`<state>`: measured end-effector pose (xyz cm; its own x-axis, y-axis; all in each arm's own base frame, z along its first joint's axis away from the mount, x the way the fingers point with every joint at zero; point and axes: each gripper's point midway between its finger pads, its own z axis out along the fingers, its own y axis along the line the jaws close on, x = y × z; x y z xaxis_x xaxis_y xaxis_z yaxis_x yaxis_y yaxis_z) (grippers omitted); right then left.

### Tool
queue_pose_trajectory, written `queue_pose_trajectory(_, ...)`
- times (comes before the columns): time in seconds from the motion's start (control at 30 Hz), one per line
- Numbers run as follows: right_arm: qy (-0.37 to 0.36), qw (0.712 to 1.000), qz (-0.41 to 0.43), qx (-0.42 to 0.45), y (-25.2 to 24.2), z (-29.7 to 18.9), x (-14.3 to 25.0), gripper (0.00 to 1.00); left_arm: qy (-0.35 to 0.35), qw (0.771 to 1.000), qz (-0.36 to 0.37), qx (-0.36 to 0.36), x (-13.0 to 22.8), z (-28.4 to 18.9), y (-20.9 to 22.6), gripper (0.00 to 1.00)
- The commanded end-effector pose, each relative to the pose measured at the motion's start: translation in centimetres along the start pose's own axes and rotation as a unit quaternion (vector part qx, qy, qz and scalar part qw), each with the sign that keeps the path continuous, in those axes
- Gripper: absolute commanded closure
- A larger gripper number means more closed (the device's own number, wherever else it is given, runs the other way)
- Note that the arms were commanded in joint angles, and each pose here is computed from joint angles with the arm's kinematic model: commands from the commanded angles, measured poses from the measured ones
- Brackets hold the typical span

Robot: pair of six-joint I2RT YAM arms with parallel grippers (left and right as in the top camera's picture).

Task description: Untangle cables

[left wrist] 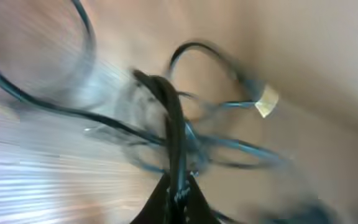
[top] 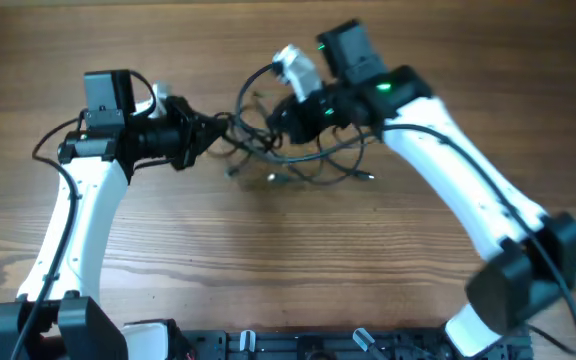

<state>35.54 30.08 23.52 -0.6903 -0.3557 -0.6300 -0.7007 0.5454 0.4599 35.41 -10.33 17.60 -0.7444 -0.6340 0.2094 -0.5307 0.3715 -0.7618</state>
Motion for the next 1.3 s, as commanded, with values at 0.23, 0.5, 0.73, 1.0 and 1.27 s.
queue_pose_trajectory(0.23, -0.255, 0.926, 0.161, 0.226, -3.0, -17.8, -6.3, 0.96, -0.107, 0.975, 0.006, -0.194, -3.2, 1.7, 7.4, 0.96)
queue_pose_trajectory(0.5, -0.236, 0.737, 0.329, 0.542, -15.0, -25.6, 2.4, 0.96, -0.106, 0.975, 0.005, -0.195, -3.2, 1.7, 7.4, 0.96)
queue_pose_trajectory(0.73, -0.175, 0.87, 0.302, 0.348, -14.3, -21.1, 1.2, 0.96, -0.102, 0.975, 0.021, -0.198, -3.0, 1.8, 7.4, 0.96)
queue_pose_trajectory(1.0, -0.087, 0.986, 0.104, 0.093, -6.9, -14.2, 0.1, 0.87, -0.004, 0.988, 0.154, -0.005, -0.4, 3.6, -0.7, 0.96)
queue_pose_trajectory(1.27, -0.081, 0.994, 0.05, 0.061, -3.9, -12.0, -0.9, 0.56, 0.135, 0.866, 0.347, 0.333, 8.8, -5.6, -16.3, 0.95)
